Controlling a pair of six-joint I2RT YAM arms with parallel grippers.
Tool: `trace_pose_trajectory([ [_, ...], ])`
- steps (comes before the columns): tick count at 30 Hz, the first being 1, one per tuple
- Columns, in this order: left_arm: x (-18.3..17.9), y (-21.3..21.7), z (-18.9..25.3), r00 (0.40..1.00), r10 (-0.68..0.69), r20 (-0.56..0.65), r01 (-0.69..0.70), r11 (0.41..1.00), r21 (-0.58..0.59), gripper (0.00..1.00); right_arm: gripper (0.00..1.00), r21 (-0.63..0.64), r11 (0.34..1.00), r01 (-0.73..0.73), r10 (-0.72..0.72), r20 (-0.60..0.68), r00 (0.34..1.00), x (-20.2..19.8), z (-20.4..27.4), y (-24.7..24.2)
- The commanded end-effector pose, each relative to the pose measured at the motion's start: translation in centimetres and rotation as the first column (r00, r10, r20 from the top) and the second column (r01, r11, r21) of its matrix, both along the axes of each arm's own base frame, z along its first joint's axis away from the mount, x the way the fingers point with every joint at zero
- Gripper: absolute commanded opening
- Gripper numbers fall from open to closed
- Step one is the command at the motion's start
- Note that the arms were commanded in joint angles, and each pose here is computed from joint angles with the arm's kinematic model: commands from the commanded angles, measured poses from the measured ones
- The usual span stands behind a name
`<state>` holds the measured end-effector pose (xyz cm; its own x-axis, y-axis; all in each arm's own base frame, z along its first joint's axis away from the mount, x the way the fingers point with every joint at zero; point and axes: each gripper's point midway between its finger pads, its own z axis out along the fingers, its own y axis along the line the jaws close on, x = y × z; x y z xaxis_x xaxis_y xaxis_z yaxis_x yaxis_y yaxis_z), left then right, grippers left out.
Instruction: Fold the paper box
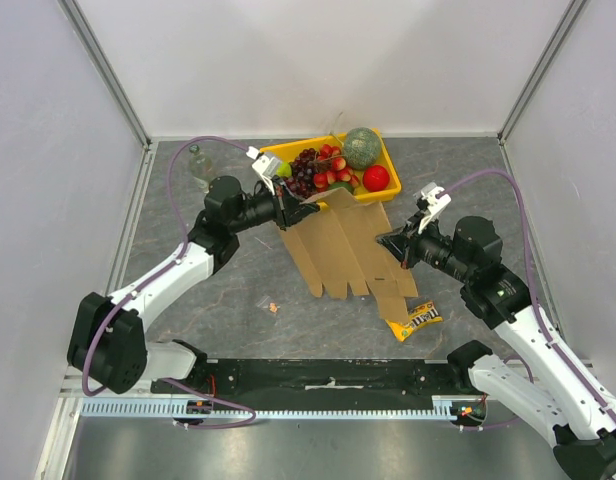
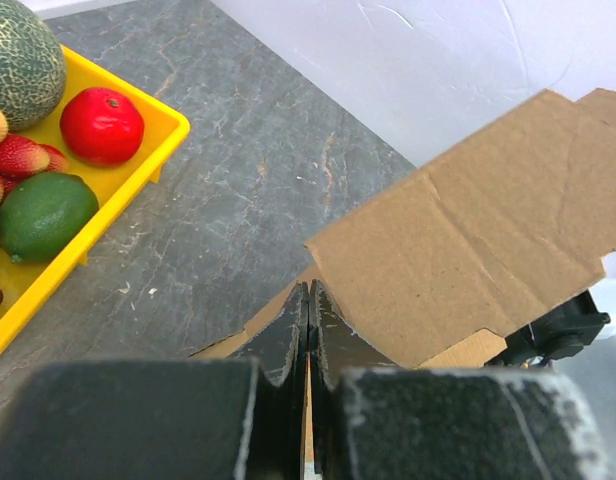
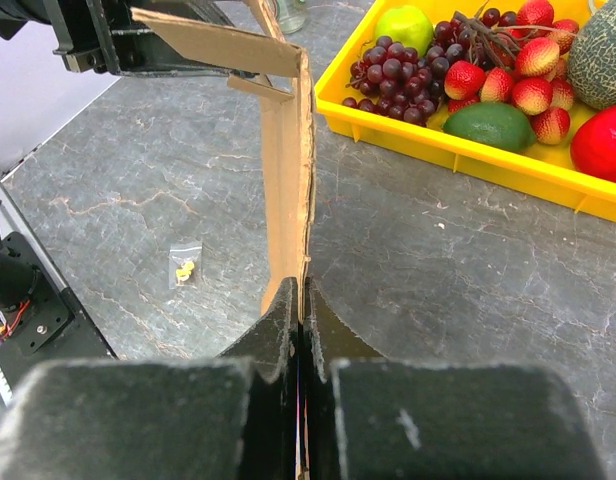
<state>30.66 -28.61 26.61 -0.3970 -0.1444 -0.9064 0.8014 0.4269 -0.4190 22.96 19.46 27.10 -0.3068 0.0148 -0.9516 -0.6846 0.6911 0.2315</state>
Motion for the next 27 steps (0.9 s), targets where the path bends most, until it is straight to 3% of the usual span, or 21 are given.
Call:
trace_pose_trajectory([
  [1, -1.4, -1.0, 0.8, 0.998, -0.061, 0.02, 0.061, 0.997, -0.038, 0.02, 0.0, 0.045, 0.999, 0.005, -0.007, 0.052, 0.999, 0.4, 1.9, 0.3],
  [12, -1.7, -1.7, -1.9, 0.998, -0.05, -0.03, 0.049, 0.999, -0.024, 0.02, 0.0, 0.059, 0.998, -0.014, 0.012, 0.048, 0.999, 0.2, 1.9, 0.6],
  [27, 0.1, -3.4, -2.2, 0.998, -0.042, -0.045, 0.039, 0.997, -0.066, 0.02, 0.0, 0.077, 0.992, -0.097, 0.097, 0.003, 0.995, -0.6, 0.9, 1.9],
])
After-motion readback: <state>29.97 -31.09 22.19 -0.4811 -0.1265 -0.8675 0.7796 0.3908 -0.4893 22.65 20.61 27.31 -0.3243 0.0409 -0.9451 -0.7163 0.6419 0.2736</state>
